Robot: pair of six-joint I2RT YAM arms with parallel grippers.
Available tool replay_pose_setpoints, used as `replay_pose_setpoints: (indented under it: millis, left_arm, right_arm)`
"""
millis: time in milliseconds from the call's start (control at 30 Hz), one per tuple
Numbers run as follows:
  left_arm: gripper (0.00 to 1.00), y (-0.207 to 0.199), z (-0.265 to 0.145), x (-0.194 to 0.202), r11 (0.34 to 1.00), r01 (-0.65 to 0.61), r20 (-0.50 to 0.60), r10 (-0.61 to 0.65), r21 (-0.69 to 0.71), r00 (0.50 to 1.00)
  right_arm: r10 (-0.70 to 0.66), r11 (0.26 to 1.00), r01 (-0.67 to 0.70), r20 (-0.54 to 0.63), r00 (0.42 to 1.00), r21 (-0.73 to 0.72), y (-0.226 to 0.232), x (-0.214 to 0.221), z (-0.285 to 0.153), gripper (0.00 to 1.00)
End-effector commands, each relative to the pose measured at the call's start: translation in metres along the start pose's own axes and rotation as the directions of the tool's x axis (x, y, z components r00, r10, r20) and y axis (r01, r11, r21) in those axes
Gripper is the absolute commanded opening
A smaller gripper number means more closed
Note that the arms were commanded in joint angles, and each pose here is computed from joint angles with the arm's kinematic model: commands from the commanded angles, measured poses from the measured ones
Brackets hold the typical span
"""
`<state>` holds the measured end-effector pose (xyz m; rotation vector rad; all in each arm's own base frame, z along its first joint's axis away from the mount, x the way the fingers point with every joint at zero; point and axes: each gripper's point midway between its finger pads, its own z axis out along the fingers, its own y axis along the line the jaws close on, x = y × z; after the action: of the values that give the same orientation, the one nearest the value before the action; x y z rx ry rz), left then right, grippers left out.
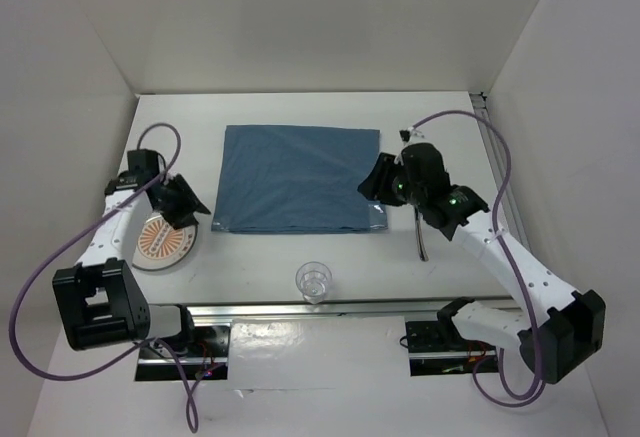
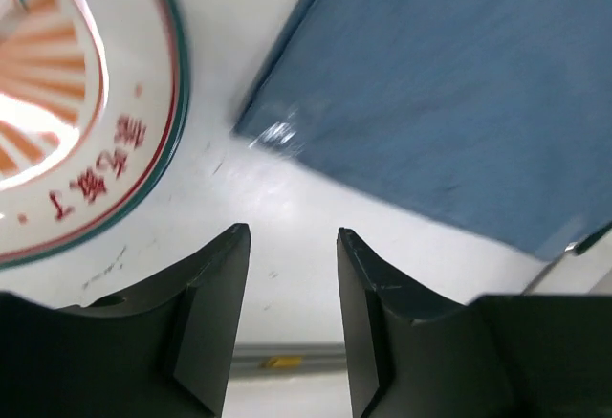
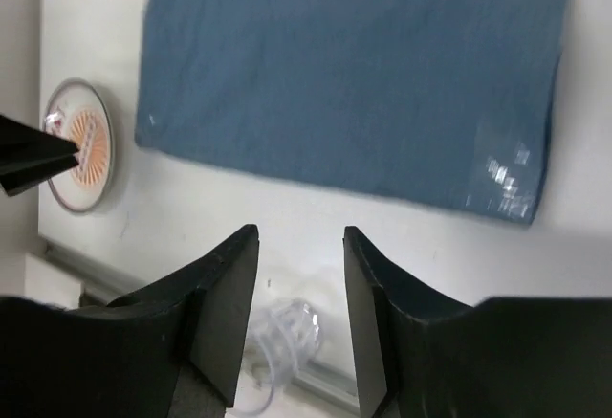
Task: Set the dinner table for one person
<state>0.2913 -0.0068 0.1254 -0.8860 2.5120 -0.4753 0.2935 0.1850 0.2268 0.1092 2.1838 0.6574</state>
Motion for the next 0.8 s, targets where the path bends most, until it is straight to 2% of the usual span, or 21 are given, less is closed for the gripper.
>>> replay_pose_setpoints:
  millis: [0,33,100,167,233,300,500,633,767]
  left_arm:
    - [0.55,0.019,0.025,0.034,0.997,0.050,-0.085,-0.056,-0.063,0.995]
    - [0.57,0.020,0.032,0.045,0.996,0.052,-0.116,-0.060,-0.073,0.991]
    - [0.63,0.029,0.044,0.048,0.989,0.039,-0.106,-0.054,-0.142,0.993]
    - [0.68,0.032,0.052,0.054,0.986,0.047,-0.101,-0.063,-0.159,0.993]
    - [0.68,0.037,0.062,0.058,0.981,0.075,-0.115,-0.096,-0.177,0.989]
    - [0.64,0.038,0.069,0.063,0.975,0.098,-0.103,-0.121,-0.200,0.987]
    - [0.56,0.033,0.085,0.043,0.968,0.182,0.000,-0.185,-0.176,0.983]
    - [0.55,0.031,0.098,0.045,0.955,0.239,-0.016,-0.245,-0.174,0.969]
    - [0.55,0.025,0.105,0.045,0.960,0.247,-0.022,-0.251,-0.129,0.968]
  right_arm:
    - [0.199,0.980,-0.197,-0.136,0.971,0.023,-0.001,0.051,0.001,0.48]
    - [0.263,0.965,-0.258,-0.140,0.955,0.053,-0.003,0.056,-0.002,0.48]
    - [0.277,0.961,-0.269,-0.161,0.947,0.071,-0.010,0.061,-0.002,0.61]
    - [0.293,0.956,-0.286,-0.170,0.941,0.067,-0.013,0.070,-0.004,0.64]
    - [0.292,0.956,-0.287,-0.171,0.941,0.053,-0.012,0.071,-0.005,0.64]
    - [0.299,0.954,-0.298,-0.168,0.939,0.031,-0.008,0.070,-0.006,0.64]
    - [0.289,0.956,-0.292,-0.185,0.939,0.015,-0.006,0.074,-0.006,0.64]
    - [0.293,0.956,-0.291,-0.204,0.934,0.039,-0.012,0.081,-0.006,0.64]
    - [0.317,0.948,-0.309,-0.209,0.925,0.074,-0.022,0.088,-0.007,0.70]
